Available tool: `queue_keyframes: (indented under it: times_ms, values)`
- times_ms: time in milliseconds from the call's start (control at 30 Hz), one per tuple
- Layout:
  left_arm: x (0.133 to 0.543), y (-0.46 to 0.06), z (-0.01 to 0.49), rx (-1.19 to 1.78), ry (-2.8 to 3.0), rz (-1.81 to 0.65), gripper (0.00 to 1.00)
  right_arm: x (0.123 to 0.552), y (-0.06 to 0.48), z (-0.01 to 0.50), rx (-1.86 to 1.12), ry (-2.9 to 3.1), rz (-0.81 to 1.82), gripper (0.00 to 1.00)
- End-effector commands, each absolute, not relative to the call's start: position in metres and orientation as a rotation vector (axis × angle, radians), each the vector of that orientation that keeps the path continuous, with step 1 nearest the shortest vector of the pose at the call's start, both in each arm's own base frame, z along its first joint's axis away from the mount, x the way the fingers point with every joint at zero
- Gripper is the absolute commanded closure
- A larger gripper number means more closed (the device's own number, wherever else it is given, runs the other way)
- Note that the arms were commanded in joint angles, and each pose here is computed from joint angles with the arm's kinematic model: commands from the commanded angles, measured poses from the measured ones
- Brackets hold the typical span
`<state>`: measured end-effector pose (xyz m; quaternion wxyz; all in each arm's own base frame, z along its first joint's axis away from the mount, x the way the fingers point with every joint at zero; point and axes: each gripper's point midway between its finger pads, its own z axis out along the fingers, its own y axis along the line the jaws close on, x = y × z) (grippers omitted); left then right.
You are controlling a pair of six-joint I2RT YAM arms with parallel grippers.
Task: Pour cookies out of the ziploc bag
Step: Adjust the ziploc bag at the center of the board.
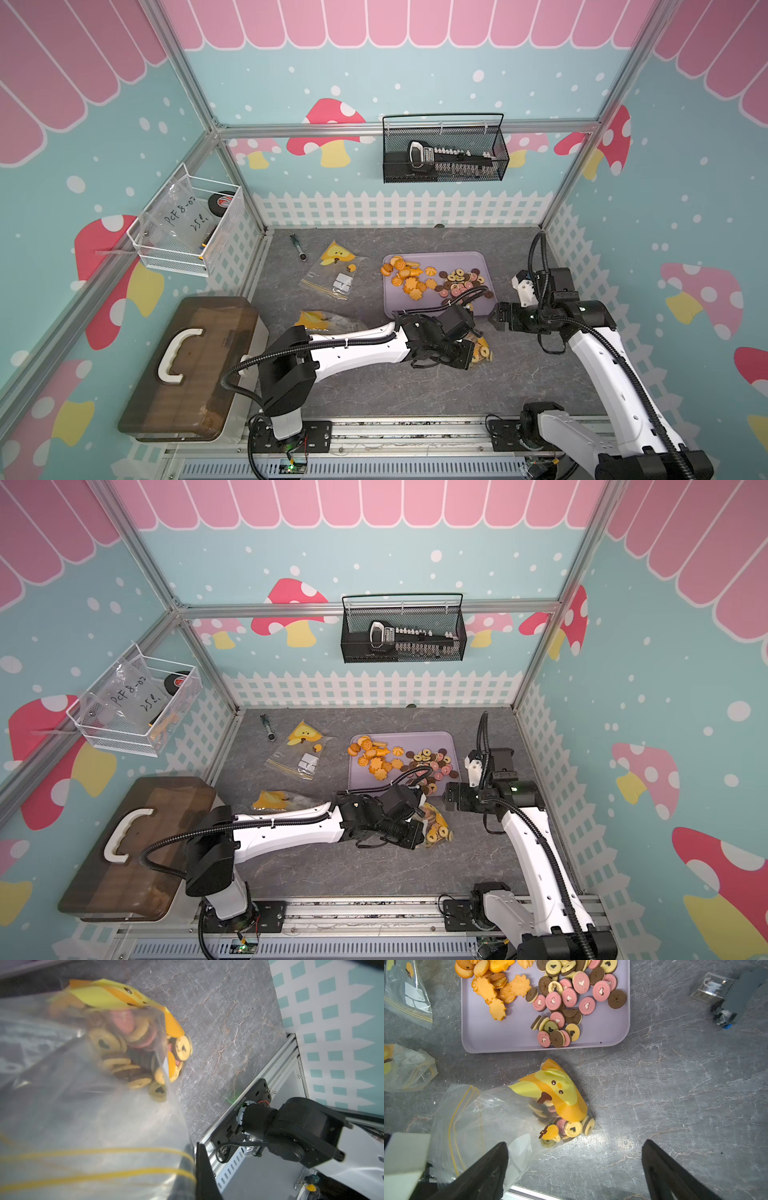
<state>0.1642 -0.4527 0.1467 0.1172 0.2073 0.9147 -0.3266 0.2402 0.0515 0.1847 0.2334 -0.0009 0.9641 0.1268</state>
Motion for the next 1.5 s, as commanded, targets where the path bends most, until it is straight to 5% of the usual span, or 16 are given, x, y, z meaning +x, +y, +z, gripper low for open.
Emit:
queue_keyframes:
  times_ms: [0,667,1167,1300,1467]
  values:
    - [0.176,-0.453,0.157,0.6,2.65,-0.929,1.0,0.237,0.052,0.184,-0.026,2.639,0.359,0.01]
    - [0.316,-0.371,0.196,0.28,2.598,-1.247,1.0,0.249,0.09,0.15,-0.014,2.641,0.615,0.04]
    - [0.26,-0.415,0.272,0.388,2.521,-1.421,1.0,0.256,0.056,0.184,0.035,2.549,0.34,0.02]
    - [0.28,-0.389,0.281,0.302,2.475,-1.355,1.0,0.257,0.056,0.18,0.036,2.559,0.343,0.02]
    - [0.327,-0.346,0.233,0.197,2.54,-1.263,1.0,0.257,0.061,0.176,0.028,2.569,0.379,0.02]
